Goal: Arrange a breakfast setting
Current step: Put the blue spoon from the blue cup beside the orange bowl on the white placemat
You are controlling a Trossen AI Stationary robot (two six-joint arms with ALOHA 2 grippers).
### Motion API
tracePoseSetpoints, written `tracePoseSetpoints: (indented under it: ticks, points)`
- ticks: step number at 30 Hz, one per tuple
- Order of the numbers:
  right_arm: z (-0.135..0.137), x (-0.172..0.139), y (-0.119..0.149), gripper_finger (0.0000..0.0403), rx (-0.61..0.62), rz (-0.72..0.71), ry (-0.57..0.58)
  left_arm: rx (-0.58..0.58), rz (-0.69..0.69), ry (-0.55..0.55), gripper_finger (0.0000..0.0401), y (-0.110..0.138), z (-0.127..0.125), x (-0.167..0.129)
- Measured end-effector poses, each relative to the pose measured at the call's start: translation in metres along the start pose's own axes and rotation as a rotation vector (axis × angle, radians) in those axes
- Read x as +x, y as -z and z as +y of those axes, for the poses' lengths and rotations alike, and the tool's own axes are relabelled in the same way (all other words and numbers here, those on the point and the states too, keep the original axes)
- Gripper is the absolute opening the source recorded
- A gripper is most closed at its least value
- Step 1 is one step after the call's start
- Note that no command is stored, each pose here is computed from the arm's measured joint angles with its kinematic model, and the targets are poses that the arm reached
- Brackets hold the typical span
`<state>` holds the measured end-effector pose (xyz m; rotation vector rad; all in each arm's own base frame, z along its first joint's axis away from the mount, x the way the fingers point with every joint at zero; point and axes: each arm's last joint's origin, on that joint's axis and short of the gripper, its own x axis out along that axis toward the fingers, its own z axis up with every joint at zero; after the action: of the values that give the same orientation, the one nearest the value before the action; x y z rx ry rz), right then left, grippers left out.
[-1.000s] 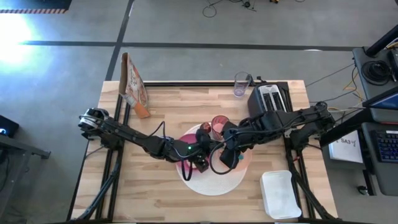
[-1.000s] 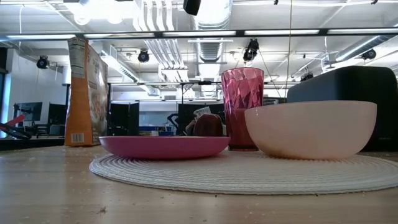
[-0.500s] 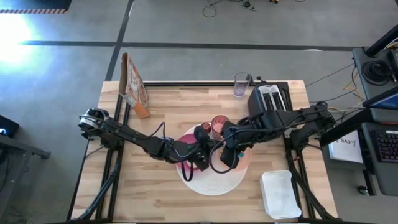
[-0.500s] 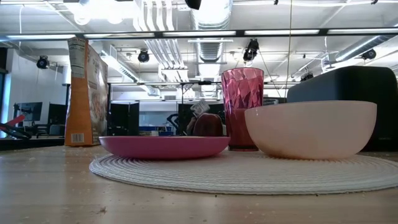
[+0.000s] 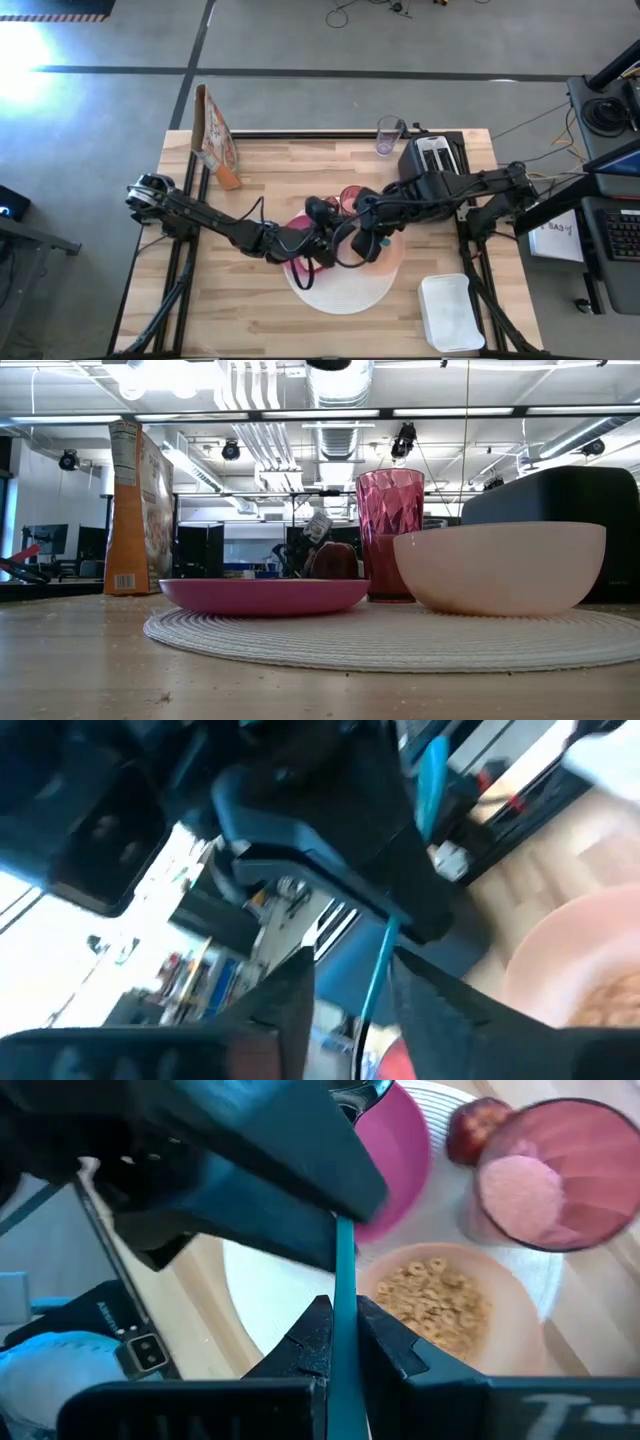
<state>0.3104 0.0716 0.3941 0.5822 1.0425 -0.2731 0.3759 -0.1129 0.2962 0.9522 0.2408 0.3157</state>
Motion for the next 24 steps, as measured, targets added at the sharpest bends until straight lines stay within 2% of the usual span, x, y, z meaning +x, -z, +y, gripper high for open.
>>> tracePoseSetpoints:
  ticks: [5,10,14,17,19,24]
  points:
    - [-0.013,0.001,-0.006,0.0018,0.032,0.015,0.066,0.046,0.084,-0.061,0.0154,0.001,0.001,-0.002]
    - [-0.033,0.000,-0.013,0.0018,0.065,0.034,0.175,0.083,0.099,-0.028,0.0175,0.001,-0.004,-0.005]
    - [-0.048,-0.002,-0.014,0.0018,0.087,0.082,0.262,0.063,0.140,-0.008,0.0174,0.002,-0.012,-0.010]
    - [-0.056,-0.003,-0.013,0.0018,0.096,0.118,0.317,0.008,0.211,-0.084,0.0168,-0.003,-0.016,-0.020]
    - [-0.058,-0.005,-0.013,0.0018,0.101,0.105,0.312,-0.009,0.241,-0.122,0.0164,-0.009,-0.020,-0.030]
    - [-0.066,-0.002,-0.009,0.0018,0.105,0.112,0.359,-0.032,0.253,-0.151,0.0158,-0.021,-0.032,-0.050]
